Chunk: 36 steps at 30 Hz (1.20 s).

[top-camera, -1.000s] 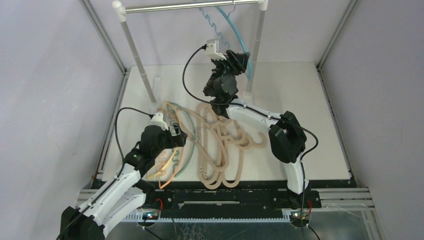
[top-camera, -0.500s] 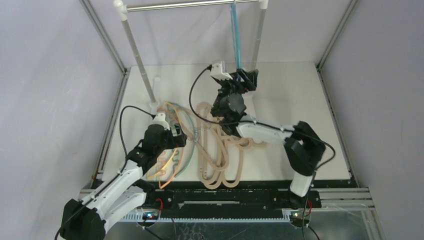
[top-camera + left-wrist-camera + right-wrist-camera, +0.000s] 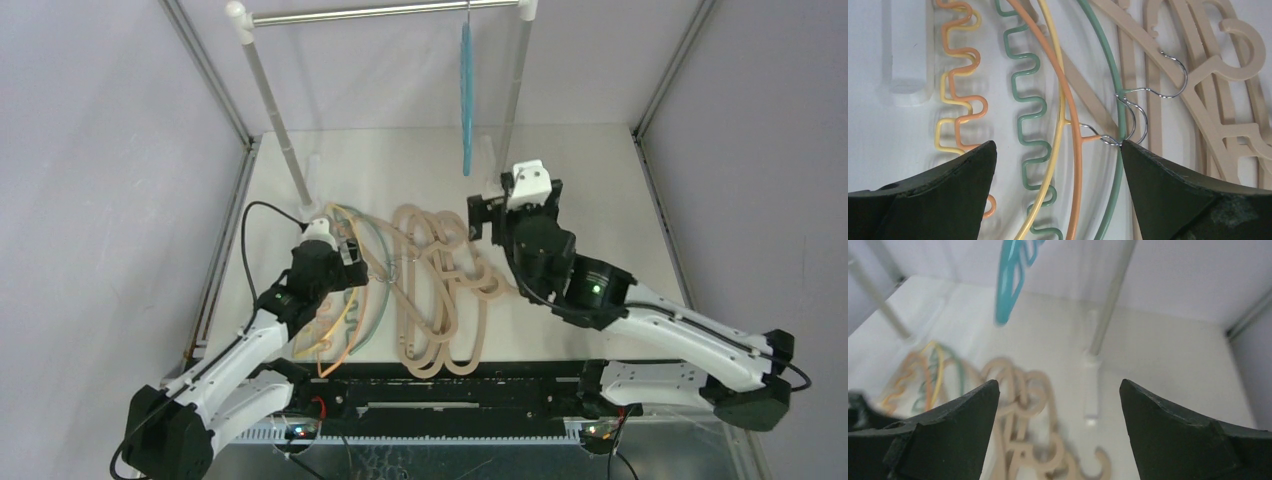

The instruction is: Organize the hangers

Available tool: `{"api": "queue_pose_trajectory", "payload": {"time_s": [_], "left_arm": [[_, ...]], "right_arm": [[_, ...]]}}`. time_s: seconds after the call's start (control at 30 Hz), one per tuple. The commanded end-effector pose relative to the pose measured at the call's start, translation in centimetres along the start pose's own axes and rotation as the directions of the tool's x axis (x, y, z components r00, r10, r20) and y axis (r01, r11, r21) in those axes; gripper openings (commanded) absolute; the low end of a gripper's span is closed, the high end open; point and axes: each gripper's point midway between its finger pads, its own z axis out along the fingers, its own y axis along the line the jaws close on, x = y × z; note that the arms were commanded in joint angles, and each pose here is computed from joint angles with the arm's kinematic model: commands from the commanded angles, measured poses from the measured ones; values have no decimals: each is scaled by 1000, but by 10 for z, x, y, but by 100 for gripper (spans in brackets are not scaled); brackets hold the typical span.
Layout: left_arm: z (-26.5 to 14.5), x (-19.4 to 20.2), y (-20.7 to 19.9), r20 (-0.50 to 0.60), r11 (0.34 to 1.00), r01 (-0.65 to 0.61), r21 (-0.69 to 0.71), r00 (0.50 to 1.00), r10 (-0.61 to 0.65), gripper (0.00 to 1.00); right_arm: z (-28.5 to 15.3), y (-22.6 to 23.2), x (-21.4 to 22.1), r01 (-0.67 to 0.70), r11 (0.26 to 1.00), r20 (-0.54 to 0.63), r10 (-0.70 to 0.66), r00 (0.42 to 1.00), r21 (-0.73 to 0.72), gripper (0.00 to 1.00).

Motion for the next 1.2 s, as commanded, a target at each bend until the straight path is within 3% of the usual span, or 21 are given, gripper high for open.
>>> {"api": "queue_pose_trajectory", "payload": {"time_s": [0.0, 0.1, 0.23, 0.47, 1.0, 1.17], "left_arm": [[-2, -16, -1, 41, 1000, -5, -19, 999, 6, 99], [-2, -13, 4, 41, 999, 4, -42, 999, -2, 99], [-2, -2, -1, 28, 1000, 17, -4, 999, -17, 91], [-3, 32, -23, -10, 998, 2, 66, 1000, -1, 66], [7, 89, -25, -106, 1000, -24, -3, 994, 24, 60], [11, 94, -28, -115, 999, -34, -1, 993, 33, 51]], "right_arm": [[-35, 34, 93, -78, 975, -289, 16, 957, -207, 97], [-47, 58, 130, -116, 958, -366, 12, 931, -263, 94], [-51, 82, 169, -143, 951, -447, 5, 895, -275, 92], [-41, 87, 174, -153, 958, -446, 30, 894, -241, 93], [-34, 57, 187, -193, 964, -471, 87, 878, -182, 93], [-35, 48, 191, -205, 965, -473, 105, 875, -165, 93]]}}
